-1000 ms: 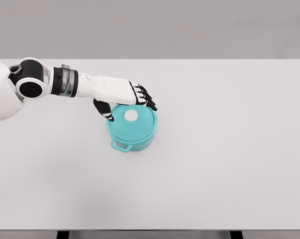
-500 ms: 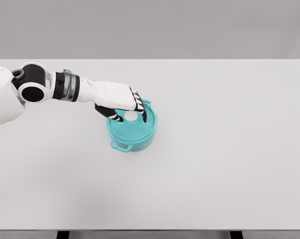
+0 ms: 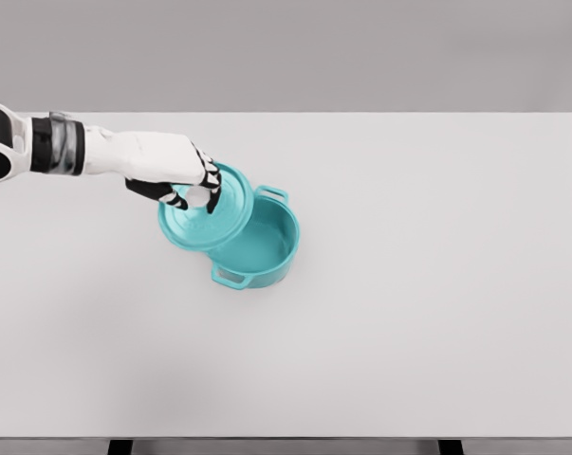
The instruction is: Open the lid of the pot with left arm
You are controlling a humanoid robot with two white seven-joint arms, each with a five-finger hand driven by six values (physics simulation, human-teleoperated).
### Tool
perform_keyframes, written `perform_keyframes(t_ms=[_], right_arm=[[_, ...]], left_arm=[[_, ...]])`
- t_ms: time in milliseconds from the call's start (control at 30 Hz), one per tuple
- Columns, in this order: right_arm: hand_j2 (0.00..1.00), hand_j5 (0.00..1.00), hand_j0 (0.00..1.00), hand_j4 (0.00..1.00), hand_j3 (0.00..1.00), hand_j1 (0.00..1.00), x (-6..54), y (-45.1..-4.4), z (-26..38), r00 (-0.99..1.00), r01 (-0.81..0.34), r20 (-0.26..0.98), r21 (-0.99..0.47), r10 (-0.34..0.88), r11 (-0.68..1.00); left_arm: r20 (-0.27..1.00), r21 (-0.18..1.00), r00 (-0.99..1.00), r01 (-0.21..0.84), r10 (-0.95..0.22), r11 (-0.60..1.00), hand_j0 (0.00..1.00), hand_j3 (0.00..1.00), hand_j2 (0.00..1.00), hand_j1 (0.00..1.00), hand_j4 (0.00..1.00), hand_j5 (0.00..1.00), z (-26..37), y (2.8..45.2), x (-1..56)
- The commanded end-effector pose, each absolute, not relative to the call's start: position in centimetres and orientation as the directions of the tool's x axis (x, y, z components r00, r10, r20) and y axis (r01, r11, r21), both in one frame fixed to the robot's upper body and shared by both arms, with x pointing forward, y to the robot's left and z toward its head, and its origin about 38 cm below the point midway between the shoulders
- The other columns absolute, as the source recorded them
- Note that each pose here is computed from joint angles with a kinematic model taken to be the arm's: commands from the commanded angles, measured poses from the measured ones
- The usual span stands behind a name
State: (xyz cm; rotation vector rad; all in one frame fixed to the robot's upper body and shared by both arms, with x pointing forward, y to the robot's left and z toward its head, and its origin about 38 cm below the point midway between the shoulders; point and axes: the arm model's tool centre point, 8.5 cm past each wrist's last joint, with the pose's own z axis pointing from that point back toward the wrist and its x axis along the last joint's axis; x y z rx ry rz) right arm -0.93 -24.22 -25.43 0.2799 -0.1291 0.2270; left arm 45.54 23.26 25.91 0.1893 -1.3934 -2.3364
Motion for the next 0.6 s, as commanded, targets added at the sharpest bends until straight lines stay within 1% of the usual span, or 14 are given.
perform_keyframes(t_ms=[0,100,167,200,233,267,433,467,500,567], right_arm=[[1.00,1.00,1.00,1.00,1.00,1.00,-0.9,-24.2,-25.4,0.966,-0.240,0.158,0.259,0.204,0.936],[1.00,1.00,1.00,1.00,1.00,1.00,-0.9,-24.2,-25.4,0.966,-0.240,0.158,0.259,0.204,0.936],[1.00,1.00,1.00,1.00,1.00,1.00,-1.0,-24.2,-25.4,0.966,-0.239,0.157,0.259,0.204,0.936],[1.00,1.00,1.00,1.00,1.00,1.00,-1.0,-24.2,-25.4,0.966,-0.239,0.157,0.259,0.204,0.936],[1.00,1.00,1.00,1.00,1.00,1.00,-0.9,-24.2,-25.4,0.966,-0.240,0.158,0.259,0.204,0.936],[1.00,1.00,1.00,1.00,1.00,1.00,-1.0,-24.2,-25.4,0.966,-0.239,0.157,0.259,0.204,0.936],[1.00,1.00,1.00,1.00,1.00,1.00,-0.9,-24.2,-25.4,0.966,-0.240,0.158,0.259,0.204,0.936],[1.00,1.00,1.00,1.00,1.00,1.00,-0.9,-24.2,-25.4,0.966,-0.240,0.158,0.259,0.204,0.936],[1.00,1.00,1.00,1.00,1.00,1.00,-0.9,-24.2,-25.4,0.966,-0.240,0.158,0.259,0.204,0.936],[1.00,1.00,1.00,1.00,1.00,1.00,-1.0,-24.2,-25.4,0.966,-0.239,0.157,0.259,0.204,0.936]], left_arm=[[0.073,0.864,-0.877,0.293,-0.475,-0.408,0.44,0.44,0.44,0.44,0.44,0.44,26.9,26.6,45.5],[0.049,0.857,-0.835,0.318,-0.549,-0.406,0.44,0.44,0.44,0.44,0.44,0.44,27.8,30.6,45.1],[0.044,0.855,-0.817,0.328,-0.575,-0.401,0.44,0.44,0.44,0.44,0.44,0.44,28.0,32.1,44.9],[0.045,0.856,-0.816,0.329,-0.576,-0.399,0.50,0.50,0.50,0.50,0.50,0.50,27.9,32.1,44.9],[0.045,0.855,-0.816,0.330,-0.576,-0.400,0.80,0.80,0.80,0.80,0.80,0.80,27.8,32.1,44.9],[0.045,0.856,-0.817,0.329,-0.575,-0.399,1.00,1.00,1.00,1.00,1.00,1.00,27.8,32.0,44.9],[0.053,0.865,-0.829,0.317,-0.556,-0.389,1.00,1.00,1.00,1.00,1.00,1.00,28.1,31.2,44.8],[0.082,0.869,-0.850,0.316,-0.520,-0.380,1.00,1.00,1.00,1.00,1.00,1.00,27.8,30.0,43.8],[0.130,0.889,-0.870,0.314,-0.475,-0.332,1.00,1.00,1.00,1.00,1.00,1.00,28.6,28.7,42.6],[0.156,0.910,-0.869,0.311,-0.469,-0.274,1.00,1.00,1.00,1.00,1.00,1.00,29.7,29.2,41.6]])
